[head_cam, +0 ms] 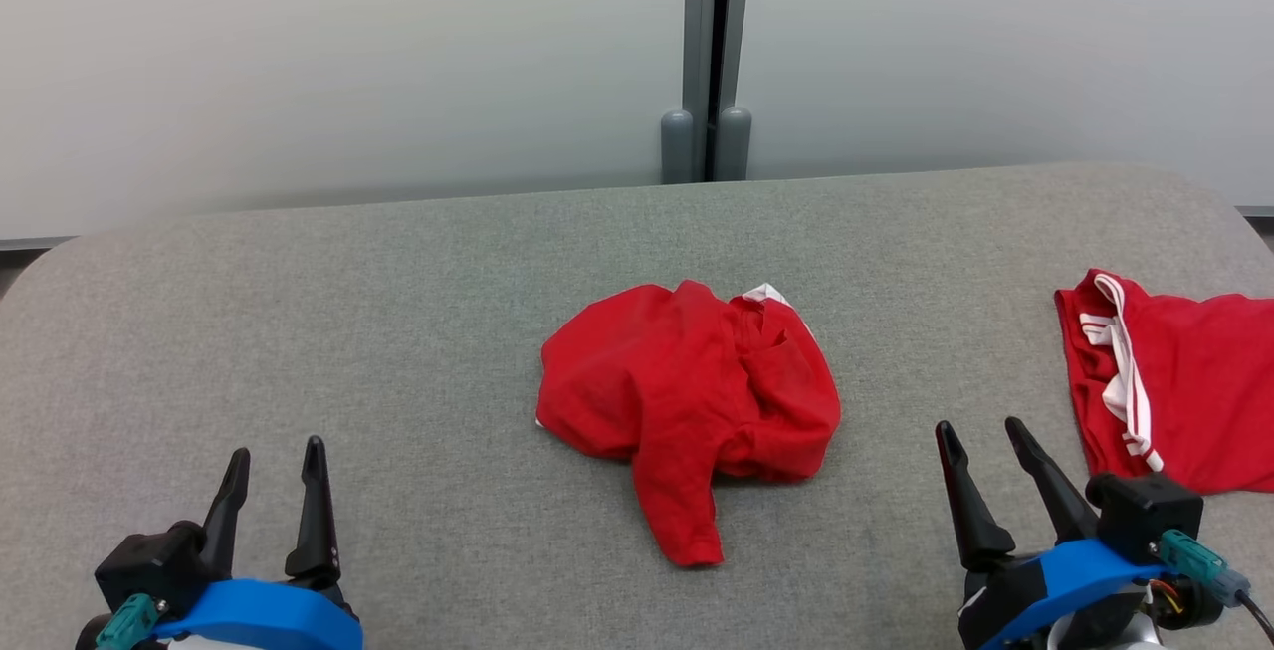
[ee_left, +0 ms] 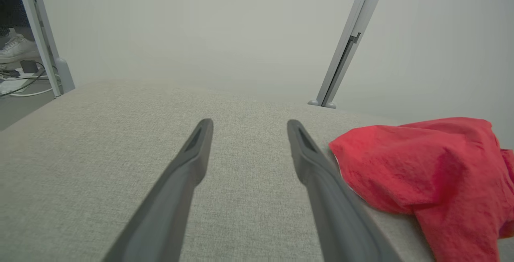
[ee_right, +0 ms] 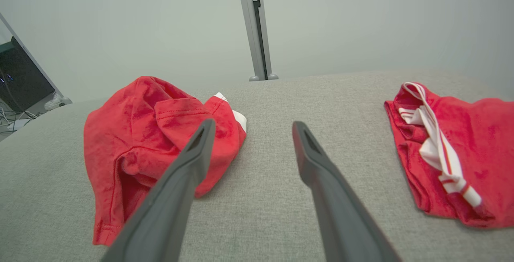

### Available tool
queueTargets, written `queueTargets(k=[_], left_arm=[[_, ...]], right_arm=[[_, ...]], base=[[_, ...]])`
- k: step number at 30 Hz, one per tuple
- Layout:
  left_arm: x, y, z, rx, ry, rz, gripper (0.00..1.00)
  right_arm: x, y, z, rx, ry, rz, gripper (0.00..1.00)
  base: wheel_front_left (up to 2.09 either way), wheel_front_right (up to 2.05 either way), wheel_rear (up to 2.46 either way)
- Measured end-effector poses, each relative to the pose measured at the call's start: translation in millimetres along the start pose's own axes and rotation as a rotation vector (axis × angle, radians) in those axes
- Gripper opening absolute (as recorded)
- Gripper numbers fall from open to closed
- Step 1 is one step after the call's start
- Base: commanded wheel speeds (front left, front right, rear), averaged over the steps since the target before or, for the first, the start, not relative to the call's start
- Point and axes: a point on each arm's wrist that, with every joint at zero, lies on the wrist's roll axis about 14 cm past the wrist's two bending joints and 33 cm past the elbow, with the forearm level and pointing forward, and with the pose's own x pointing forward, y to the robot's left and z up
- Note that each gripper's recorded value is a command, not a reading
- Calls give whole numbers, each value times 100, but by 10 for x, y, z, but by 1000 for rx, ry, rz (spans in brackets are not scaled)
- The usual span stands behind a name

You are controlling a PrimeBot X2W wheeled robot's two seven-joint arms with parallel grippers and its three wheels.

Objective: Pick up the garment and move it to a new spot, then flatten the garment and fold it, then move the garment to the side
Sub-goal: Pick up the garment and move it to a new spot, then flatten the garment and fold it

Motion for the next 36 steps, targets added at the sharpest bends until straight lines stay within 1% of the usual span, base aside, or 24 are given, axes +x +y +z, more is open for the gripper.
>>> queueTargets(k=[12,19,22,25,29,32,36], left_arm=[[0,12,19,12,-5,3,100],[-8,22,24,10,-7,7,100],[-10,33,31,14,-9,12,100],[-5,39,41,16,-12,15,100],[15,44,42,17,-12,15,100],[44,38,54,18,-13,9,100],[79,36,52,24,-9,2,100]], right_arm=[[37,18,-44,2,13,6,100],[63,95,-79,3,25,30,100],[85,274,-113,18,38,82,100],[103,611,-199,32,78,181,100],[107,966,-412,51,162,286,100],[119,1115,-620,85,249,329,100],[205,1245,-829,82,333,371,100]], base=[[0,0,0],[0,0,0],[0,0,0],[0,0,0],[0,0,0],[0,0,0],[0,0,0]])
